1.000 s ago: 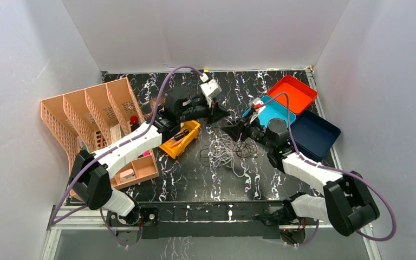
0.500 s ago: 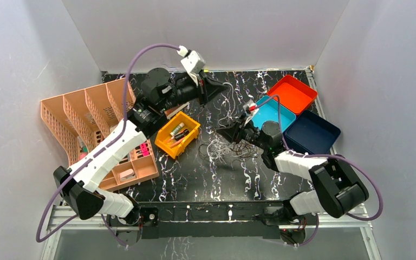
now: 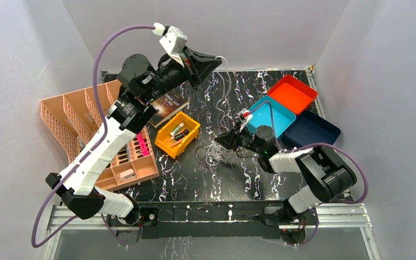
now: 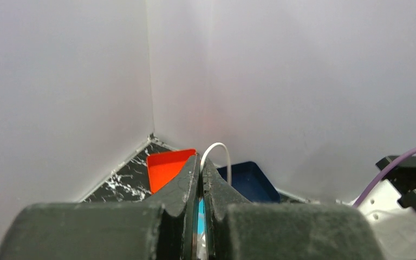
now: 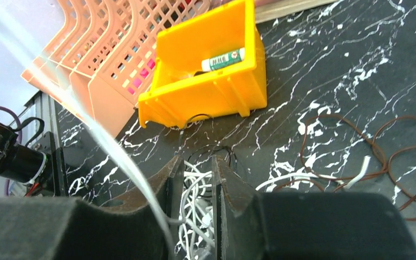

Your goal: Untangle the cables

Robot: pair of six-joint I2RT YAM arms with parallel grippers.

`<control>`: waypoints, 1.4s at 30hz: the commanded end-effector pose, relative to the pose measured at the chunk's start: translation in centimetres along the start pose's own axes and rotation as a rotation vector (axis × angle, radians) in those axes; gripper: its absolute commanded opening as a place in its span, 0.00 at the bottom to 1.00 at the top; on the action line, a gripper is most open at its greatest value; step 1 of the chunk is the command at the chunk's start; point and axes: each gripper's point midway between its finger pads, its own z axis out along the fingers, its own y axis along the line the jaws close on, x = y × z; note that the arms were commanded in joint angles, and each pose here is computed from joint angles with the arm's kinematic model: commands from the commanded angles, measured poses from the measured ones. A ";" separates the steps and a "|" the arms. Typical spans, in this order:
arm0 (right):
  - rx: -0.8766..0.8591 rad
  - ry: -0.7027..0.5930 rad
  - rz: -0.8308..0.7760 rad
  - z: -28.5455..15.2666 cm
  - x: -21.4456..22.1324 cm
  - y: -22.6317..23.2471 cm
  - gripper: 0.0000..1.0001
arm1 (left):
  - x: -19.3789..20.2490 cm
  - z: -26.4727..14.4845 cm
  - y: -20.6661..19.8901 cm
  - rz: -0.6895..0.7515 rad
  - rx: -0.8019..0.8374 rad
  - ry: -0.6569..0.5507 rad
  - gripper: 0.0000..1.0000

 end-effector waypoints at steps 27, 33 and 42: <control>0.008 0.129 0.107 -3.0 9.5 0.6 0.29 | -15.9 -1.2 0.9 0.314 -0.145 -0.319 0.00; 0.002 0.140 0.111 -3.1 9.9 0.9 0.35 | -18.3 -2.0 1.3 0.378 -0.195 -0.374 0.00; 0.000 0.127 0.081 -3.7 8.7 1.6 0.41 | -17.5 -2.3 1.4 0.392 -0.202 -0.343 0.00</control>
